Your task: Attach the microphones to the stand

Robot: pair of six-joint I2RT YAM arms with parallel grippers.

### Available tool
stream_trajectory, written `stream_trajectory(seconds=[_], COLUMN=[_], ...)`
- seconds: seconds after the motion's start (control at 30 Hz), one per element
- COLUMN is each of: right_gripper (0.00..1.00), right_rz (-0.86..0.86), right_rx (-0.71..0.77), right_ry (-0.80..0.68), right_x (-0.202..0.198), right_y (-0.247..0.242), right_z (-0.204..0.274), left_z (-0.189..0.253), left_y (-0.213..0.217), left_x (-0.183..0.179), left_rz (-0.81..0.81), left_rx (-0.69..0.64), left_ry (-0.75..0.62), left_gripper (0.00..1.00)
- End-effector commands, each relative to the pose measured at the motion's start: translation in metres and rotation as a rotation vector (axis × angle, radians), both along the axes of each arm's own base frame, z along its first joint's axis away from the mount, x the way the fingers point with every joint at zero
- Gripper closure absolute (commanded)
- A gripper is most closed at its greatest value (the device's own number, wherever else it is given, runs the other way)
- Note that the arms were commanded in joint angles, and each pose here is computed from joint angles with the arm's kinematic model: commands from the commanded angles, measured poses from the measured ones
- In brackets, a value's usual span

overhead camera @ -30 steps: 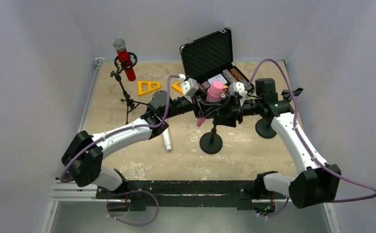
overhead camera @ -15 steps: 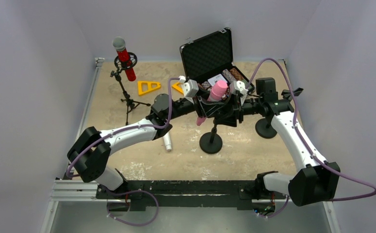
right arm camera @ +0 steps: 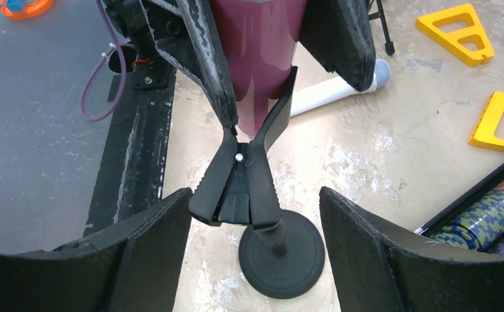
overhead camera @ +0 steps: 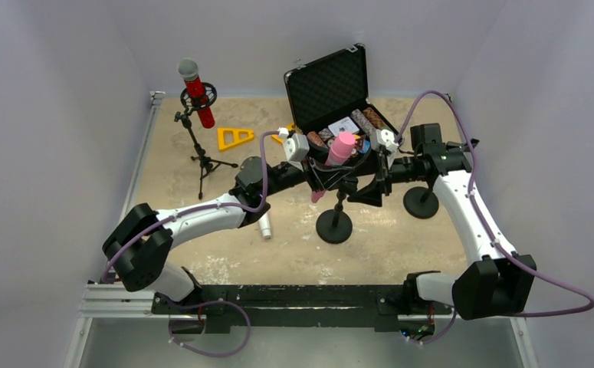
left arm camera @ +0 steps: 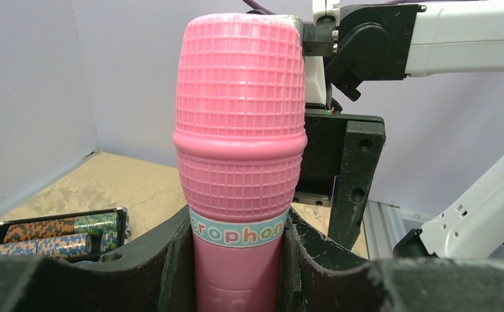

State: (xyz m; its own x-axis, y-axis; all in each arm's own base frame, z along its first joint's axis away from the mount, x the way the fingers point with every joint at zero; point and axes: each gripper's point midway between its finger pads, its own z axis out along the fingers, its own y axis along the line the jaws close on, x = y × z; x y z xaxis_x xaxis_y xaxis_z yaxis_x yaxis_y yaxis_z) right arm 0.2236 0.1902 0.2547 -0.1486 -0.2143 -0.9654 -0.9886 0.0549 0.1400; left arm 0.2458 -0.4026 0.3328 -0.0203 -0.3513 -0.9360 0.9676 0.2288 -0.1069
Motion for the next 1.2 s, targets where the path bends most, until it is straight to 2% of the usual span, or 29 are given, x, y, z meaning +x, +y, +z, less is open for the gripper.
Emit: stream_trajectory(seconds=[0.0, 0.17, 0.23, 0.4, 0.47, 0.87, 0.9, 0.93, 0.97, 1.0, 1.03, 1.07, 1.17], right_gripper=[0.28, 0.43, 0.52, 0.83, 1.00, 1.00, 1.00, 0.88, 0.71, 0.56, 0.44, 0.37, 0.27], right_rz=[0.041, 0.068, 0.084, 0.093, 0.090, 0.062, 0.062, 0.063, 0.067, 0.072, 0.077, 0.080, 0.082], right_rx=[0.032, 0.052, 0.065, 0.076, 0.073, 0.058, 0.058, 0.059, 0.062, 0.065, 0.067, 0.068, 0.068], right_ry=[-0.040, -0.033, -0.036, -0.020, -0.005, 0.034, 0.037, 0.038, 0.035, 0.031, 0.027, 0.024, 0.016], right_x=[-0.006, -0.010, -0.013, -0.017, -0.018, -0.012, -0.012, -0.012, -0.014, -0.015, -0.017, -0.018, -0.018], right_y=[0.000, 0.002, 0.004, 0.007, 0.009, 0.013, 0.013, 0.013, 0.013, 0.013, 0.013, 0.013, 0.012], right_z=[0.011, 0.013, 0.016, 0.019, 0.018, 0.010, 0.009, 0.010, 0.010, 0.011, 0.011, 0.012, 0.012], left_z=[0.009, 0.009, 0.011, 0.012, 0.011, 0.021, 0.020, 0.018, 0.016, 0.014, 0.012, 0.010, 0.008], left_y=[0.005, 0.003, 0.002, 0.000, -0.002, -0.010, -0.010, -0.011, -0.010, -0.009, -0.008, -0.006, -0.001], left_x=[-0.004, -0.004, -0.005, -0.008, -0.009, -0.011, -0.011, -0.012, -0.012, -0.012, -0.013, -0.012, -0.012], left_rz=[0.002, 0.000, -0.009, -0.030, -0.027, -0.027, -0.028, -0.032, -0.032, -0.030, -0.027, -0.018, 0.002], left_rx=[-0.028, -0.031, -0.040, -0.078, -0.093, -0.147, -0.144, -0.140, -0.134, -0.130, -0.127, -0.123, -0.107], left_ry=[-0.017, -0.015, -0.014, -0.001, 0.007, 0.000, 0.002, 0.004, 0.007, 0.011, 0.016, 0.022, 0.048], left_gripper=[1.00, 1.00, 1.00, 1.00, 1.00, 1.00, 1.00, 1.00, 1.00, 0.95, 0.84, 0.74, 0.45])
